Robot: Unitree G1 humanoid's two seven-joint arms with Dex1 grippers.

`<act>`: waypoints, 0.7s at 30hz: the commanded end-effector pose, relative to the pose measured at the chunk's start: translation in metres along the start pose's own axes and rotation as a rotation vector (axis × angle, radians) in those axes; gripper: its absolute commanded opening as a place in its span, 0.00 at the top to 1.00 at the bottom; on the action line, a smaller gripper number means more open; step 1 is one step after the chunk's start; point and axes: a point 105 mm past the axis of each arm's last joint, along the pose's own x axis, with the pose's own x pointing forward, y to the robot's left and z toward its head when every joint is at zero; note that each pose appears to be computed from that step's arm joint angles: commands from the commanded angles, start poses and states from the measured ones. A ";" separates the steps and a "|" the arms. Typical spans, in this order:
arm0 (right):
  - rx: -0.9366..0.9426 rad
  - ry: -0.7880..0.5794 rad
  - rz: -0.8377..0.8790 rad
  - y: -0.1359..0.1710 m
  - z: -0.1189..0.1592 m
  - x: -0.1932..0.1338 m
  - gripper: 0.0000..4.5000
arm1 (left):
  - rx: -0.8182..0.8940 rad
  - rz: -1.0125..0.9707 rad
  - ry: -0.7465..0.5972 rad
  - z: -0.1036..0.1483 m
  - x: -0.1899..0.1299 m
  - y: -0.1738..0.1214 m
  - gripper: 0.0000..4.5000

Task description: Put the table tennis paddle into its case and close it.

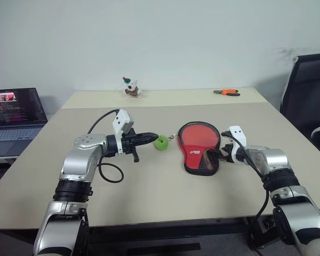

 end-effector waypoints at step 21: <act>0.045 0.158 0.080 0.028 -0.042 0.033 0.57 | 0.080 0.002 -0.001 0.015 -0.011 -0.003 1.00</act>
